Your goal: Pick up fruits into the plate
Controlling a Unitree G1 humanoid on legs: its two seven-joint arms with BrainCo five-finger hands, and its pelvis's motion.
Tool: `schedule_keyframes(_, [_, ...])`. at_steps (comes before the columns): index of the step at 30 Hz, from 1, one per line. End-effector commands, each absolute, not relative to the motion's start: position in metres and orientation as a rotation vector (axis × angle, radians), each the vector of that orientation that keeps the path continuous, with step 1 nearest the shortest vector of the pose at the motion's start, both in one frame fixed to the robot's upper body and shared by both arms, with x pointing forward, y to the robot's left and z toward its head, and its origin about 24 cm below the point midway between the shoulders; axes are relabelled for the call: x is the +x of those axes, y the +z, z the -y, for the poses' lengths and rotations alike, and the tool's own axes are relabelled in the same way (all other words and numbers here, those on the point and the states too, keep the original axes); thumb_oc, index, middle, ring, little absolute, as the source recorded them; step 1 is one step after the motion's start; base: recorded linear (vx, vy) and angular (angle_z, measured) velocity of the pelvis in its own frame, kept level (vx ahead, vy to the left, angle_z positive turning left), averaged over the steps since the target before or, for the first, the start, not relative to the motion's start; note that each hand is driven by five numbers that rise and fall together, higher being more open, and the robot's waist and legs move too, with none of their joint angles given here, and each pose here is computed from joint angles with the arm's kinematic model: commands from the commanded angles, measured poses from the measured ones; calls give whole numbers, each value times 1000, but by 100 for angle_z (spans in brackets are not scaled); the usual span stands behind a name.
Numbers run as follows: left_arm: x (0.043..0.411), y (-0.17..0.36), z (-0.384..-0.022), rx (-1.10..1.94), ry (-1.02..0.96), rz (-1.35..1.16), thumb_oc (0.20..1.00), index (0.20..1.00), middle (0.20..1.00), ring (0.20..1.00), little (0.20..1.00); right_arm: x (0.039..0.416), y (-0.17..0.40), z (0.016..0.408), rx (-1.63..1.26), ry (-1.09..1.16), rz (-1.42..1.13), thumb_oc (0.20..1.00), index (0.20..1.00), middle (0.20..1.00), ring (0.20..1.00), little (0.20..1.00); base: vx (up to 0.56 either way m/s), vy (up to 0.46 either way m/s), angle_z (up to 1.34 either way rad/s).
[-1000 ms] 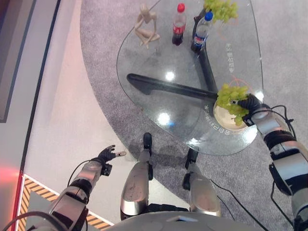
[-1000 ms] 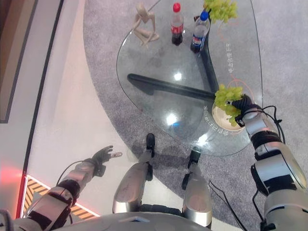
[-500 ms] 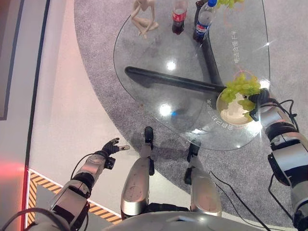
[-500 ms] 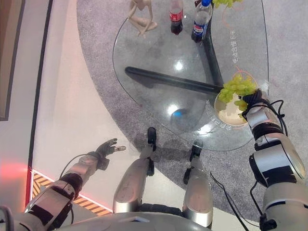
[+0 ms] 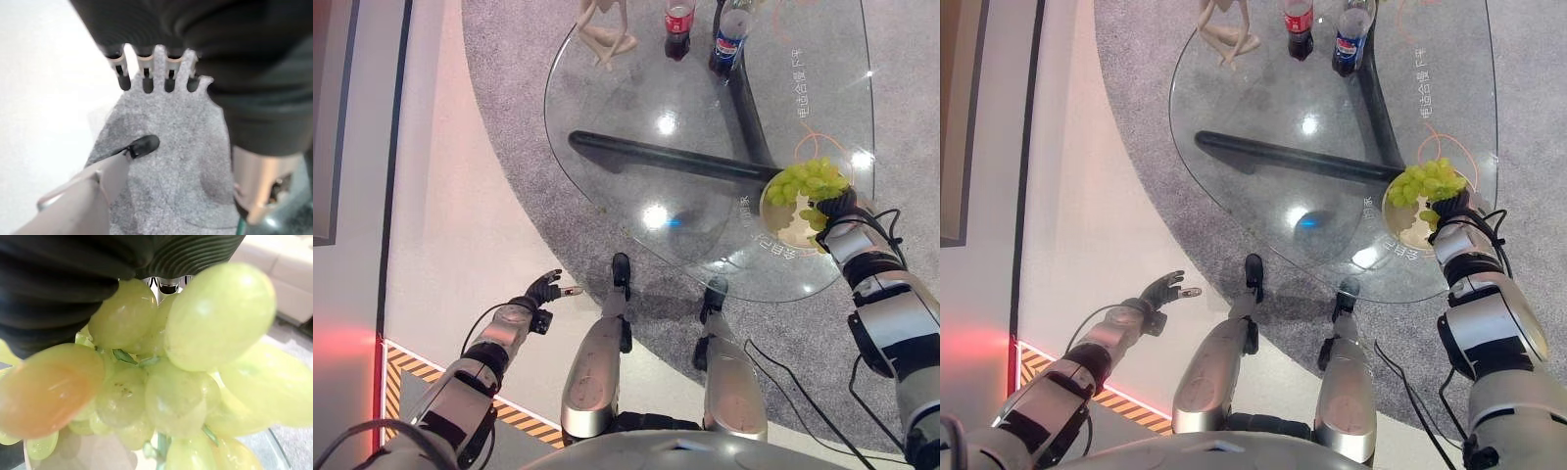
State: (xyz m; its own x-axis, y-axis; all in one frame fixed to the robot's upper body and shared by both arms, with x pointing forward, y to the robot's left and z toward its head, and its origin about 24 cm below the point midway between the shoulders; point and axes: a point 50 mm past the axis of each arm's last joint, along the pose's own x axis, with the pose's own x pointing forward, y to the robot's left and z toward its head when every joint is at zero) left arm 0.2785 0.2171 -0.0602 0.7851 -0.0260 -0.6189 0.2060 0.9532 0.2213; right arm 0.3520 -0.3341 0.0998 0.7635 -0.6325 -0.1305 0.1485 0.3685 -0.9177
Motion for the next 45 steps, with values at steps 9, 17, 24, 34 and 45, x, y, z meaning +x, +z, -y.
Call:
schedule_keyframes(9, [280,-65,-211,301,-130,-697,1000,1000,1000,1000,1000,362,132,332,-1242,-666,-391,1000,1000,1000,1000,1000,-10,19,-2])
schedule_keyframes(17, [279,-66,-212,301,-128,-707,1000,1000,1000,1000,1000,359,123,331,-1199,-678,-393,1000,1000,1000,1000,1000,0,0,0])
schedule_keyframes(24, [266,-77,-212,279,-123,-740,1000,1000,1000,1000,1000,351,97,327,-1027,-658,-372,1000,1000,1000,1000,1000,22,35,1])
schedule_keyframes(34, [219,-110,-221,121,-42,-882,1000,1000,1000,1000,1000,287,-26,276,-377,-337,-512,1000,1000,1000,1000,1000,81,38,-5])
schedule_keyframes(45, [133,-155,-211,26,-21,-1186,1000,1000,1000,1000,1000,144,-147,220,10,-115,-1046,1000,1000,1000,1000,1000,191,33,-7])
